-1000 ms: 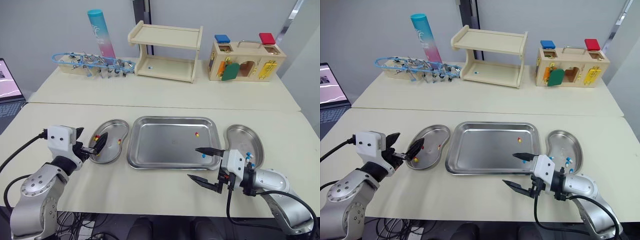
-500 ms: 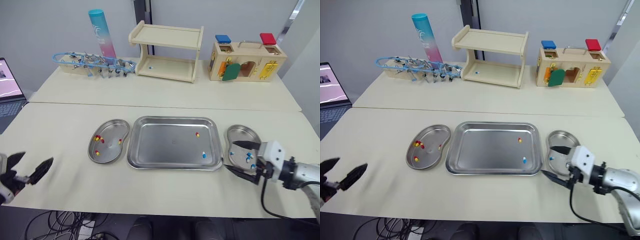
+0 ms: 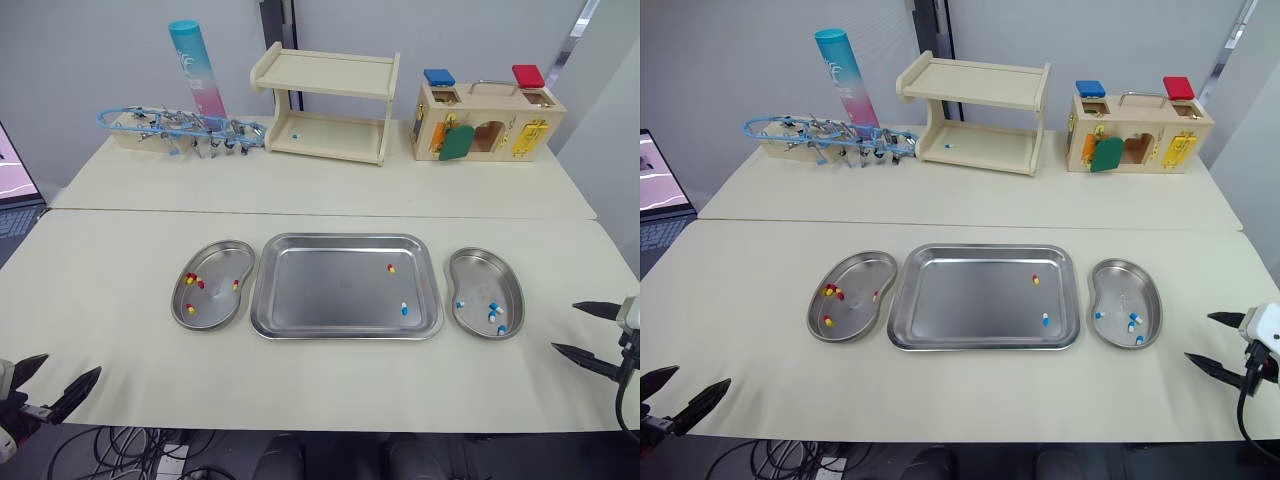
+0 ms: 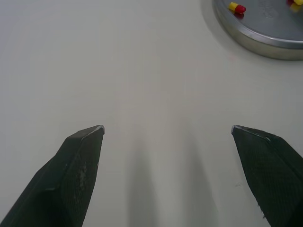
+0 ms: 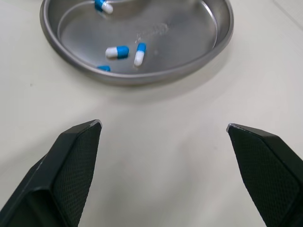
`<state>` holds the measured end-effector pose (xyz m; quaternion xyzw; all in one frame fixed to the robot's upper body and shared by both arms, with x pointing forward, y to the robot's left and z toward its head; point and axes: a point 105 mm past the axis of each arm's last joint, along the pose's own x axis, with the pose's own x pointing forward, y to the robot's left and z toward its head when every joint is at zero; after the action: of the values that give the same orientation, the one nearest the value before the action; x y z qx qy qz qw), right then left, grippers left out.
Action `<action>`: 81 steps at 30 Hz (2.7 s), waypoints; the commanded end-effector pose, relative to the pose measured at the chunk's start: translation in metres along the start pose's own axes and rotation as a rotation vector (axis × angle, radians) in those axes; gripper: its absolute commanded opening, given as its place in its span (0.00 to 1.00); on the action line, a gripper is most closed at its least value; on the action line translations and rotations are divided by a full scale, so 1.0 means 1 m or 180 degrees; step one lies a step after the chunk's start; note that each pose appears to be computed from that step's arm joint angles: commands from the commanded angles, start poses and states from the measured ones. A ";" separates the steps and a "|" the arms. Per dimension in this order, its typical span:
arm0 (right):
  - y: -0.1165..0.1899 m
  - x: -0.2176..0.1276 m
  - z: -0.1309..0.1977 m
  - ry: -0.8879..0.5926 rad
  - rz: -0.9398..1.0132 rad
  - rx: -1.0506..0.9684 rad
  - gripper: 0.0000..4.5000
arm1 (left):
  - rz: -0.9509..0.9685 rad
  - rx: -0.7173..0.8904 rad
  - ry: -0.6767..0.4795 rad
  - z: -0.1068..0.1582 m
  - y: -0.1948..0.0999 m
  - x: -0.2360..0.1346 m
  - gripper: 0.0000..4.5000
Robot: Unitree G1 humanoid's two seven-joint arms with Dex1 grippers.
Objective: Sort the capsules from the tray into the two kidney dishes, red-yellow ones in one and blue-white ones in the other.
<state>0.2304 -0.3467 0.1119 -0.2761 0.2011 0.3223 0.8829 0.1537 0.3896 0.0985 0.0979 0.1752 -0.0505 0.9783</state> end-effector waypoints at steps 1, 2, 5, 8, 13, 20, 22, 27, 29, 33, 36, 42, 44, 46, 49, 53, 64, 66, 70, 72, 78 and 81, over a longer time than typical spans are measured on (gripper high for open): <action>-0.012 -0.008 0.002 0.0034 -0.0164 -0.0071 1.00 | -0.0059 0.0051 -0.0073 0.007 -0.004 -0.005 0.99; -0.011 -0.007 0.001 0.0055 -0.0159 -0.0072 1.00 | -0.0200 0.0036 -0.0060 0.008 -0.011 -0.005 0.99; -0.010 -0.006 -0.002 0.0092 -0.0140 -0.0063 1.00 | -0.0556 0.0042 -0.0087 0.014 -0.032 -0.004 0.99; -0.010 -0.006 -0.004 0.0130 -0.0155 -0.0084 1.00 | -0.1092 0.0110 -0.0280 0.027 -0.065 0.003 0.99; -0.010 -0.007 -0.007 0.0163 -0.0206 -0.0109 1.00 | -0.2132 0.0223 -0.0577 0.041 -0.127 0.001 0.99; -0.005 -0.009 -0.009 0.0164 -0.0225 -0.0117 1.00 | -0.2916 0.0287 -0.0882 0.051 -0.183 0.003 0.99; -0.003 -0.009 -0.008 0.0159 -0.0211 -0.0116 1.00 | -0.2951 0.0329 -0.1017 0.052 -0.190 0.009 0.99; 0.002 -0.010 -0.008 0.0163 -0.0167 -0.0077 1.00 | -0.2944 0.0381 -0.1343 0.059 -0.198 0.021 0.99; 0.002 -0.012 -0.008 0.0168 -0.0180 -0.0083 1.00 | -0.2974 0.0374 -0.1377 0.059 -0.200 0.022 0.99; 0.001 -0.017 -0.012 0.0248 -0.0201 -0.0074 1.00 | -0.3033 0.0349 -0.1430 0.060 -0.204 0.023 0.99; -0.001 -0.019 -0.012 0.0274 -0.0225 -0.0055 1.00 | -0.3044 0.0343 -0.1456 0.060 -0.206 0.024 0.99; 0.000 -0.011 0.016 0.0030 -0.0163 -0.0230 1.00 | -0.3071 0.0293 -0.1500 0.059 -0.208 0.025 0.99; 0.000 -0.007 0.029 -0.0076 -0.0125 -0.0300 1.00 | -0.3102 0.0297 -0.1497 0.058 -0.210 0.026 0.99; 0.003 -0.002 0.044 -0.0181 -0.0040 -0.0412 1.00 | -0.3119 0.0302 -0.1497 0.057 -0.211 0.026 0.99; 0.014 0.010 0.073 -0.0359 0.0161 -0.0469 1.00 | -0.3120 0.0293 -0.1497 0.057 -0.210 0.028 0.99; 0.044 0.034 0.113 -0.0583 0.0535 -0.0535 1.00 | -0.3134 0.0276 -0.1507 0.057 -0.212 0.028 0.99; 0.079 0.082 0.154 -0.0584 0.1005 -0.0553 0.96 | -0.3152 0.0230 -0.1566 0.058 -0.219 0.027 1.00; 0.078 0.087 0.155 -0.0564 0.0995 -0.0551 0.86 | -0.3145 0.0237 -0.1572 0.059 -0.219 0.028 1.00; 0.080 0.092 0.160 -0.0576 0.1011 -0.0553 0.55 | -0.3121 0.0238 -0.1560 0.059 -0.218 0.028 1.00; 0.079 0.095 0.160 -0.0542 0.0975 -0.0547 0.55 | -0.3113 0.0236 -0.1550 0.058 -0.217 0.028 1.00; 0.080 0.102 0.159 -0.0382 0.0882 -0.0514 0.55 | -0.3117 0.0240 -0.1541 0.057 -0.218 0.026 1.00; 0.080 0.103 0.160 -0.0353 0.0889 -0.0523 0.55 | -0.3120 0.0245 -0.1538 0.056 -0.218 0.026 1.00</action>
<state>0.2787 -0.1553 0.1407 -0.2843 0.1810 0.4684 0.8167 0.1701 0.1658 0.0979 0.0185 -0.0195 -0.5204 0.8535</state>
